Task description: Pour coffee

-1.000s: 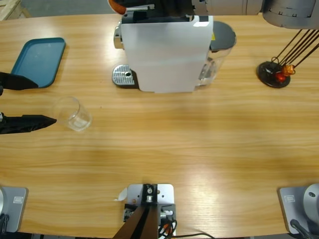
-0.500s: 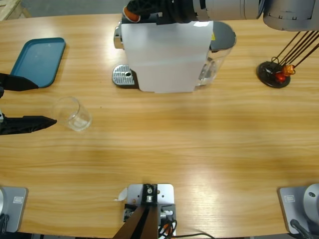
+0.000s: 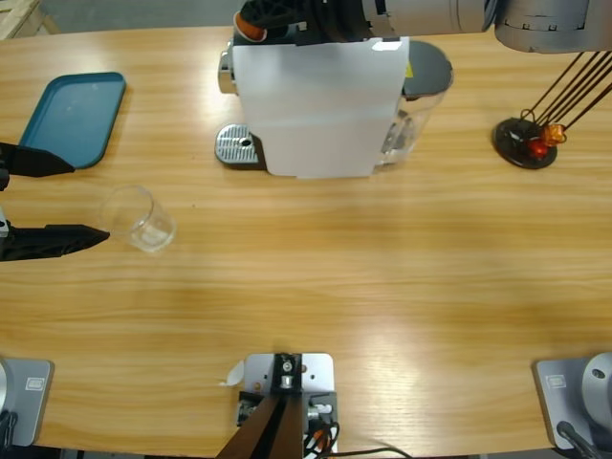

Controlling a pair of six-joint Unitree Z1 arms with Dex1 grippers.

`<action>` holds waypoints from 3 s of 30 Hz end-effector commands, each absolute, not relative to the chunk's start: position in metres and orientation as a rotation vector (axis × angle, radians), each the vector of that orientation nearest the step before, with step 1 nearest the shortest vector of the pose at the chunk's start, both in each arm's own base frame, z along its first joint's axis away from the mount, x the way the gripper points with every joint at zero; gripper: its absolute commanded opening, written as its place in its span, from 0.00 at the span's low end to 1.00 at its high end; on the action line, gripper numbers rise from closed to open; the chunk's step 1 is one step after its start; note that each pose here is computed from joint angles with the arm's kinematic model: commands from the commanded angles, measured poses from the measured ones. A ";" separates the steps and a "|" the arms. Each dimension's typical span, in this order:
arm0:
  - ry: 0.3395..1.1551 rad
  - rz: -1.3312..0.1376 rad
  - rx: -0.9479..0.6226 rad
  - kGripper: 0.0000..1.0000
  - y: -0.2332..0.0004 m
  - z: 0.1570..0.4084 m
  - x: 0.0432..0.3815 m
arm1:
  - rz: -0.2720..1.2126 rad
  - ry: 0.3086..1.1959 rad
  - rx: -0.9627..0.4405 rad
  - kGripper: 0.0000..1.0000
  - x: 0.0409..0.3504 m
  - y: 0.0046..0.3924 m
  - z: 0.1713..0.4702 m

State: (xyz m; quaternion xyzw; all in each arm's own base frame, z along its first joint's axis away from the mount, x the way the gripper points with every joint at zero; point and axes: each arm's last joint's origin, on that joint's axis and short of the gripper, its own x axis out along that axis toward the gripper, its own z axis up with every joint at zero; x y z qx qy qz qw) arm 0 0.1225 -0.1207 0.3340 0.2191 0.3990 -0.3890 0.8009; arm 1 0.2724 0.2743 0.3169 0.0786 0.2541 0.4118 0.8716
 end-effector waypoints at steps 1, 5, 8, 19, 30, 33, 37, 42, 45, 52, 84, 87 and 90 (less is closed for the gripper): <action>0.872 -0.830 0.467 0.99 -0.117 0.325 0.116 | 0.815 0.591 0.159 0.00 0.283 0.275 0.297; 0.869 -0.831 0.468 0.99 -0.116 0.325 0.116 | 0.799 0.604 0.157 0.84 0.280 0.272 0.299; 0.870 -0.832 0.467 0.99 -0.117 0.325 0.116 | 0.777 0.599 0.152 1.00 0.280 0.270 0.301; 0.868 -0.831 0.465 0.99 -0.117 0.325 0.117 | 0.753 0.574 0.135 1.00 0.279 0.268 0.308; 0.848 -0.830 0.454 0.99 -0.117 0.329 0.116 | 1.014 0.502 0.089 0.63 0.240 0.310 0.354; 0.829 -0.830 0.449 0.99 -0.114 0.332 0.114 | 0.996 0.495 0.057 0.63 0.208 0.303 0.359; 0.797 -0.831 0.446 0.99 -0.110 0.338 0.109 | 0.970 0.513 0.030 0.62 0.168 0.275 0.355; 0.792 -0.841 0.455 0.99 -0.112 0.341 0.110 | 0.829 0.538 0.047 0.05 0.143 0.230 0.358; 0.788 -0.849 0.452 0.98 -0.114 0.343 0.110 | 0.700 0.548 0.052 0.00 0.138 0.211 0.361; 0.798 -0.873 0.446 0.99 -0.118 0.340 0.105 | 0.287 0.689 0.243 0.00 0.149 0.194 0.384; 0.835 -0.909 0.537 0.99 -0.113 0.321 0.099 | 0.170 0.566 0.517 0.00 0.225 0.282 0.410; 0.847 -0.908 0.542 0.99 -0.112 0.317 0.098 | 0.161 0.575 0.524 0.00 0.224 0.290 0.404; 0.844 -0.910 0.540 0.99 -0.112 0.317 0.098 | 0.159 0.571 0.519 0.00 0.225 0.298 0.399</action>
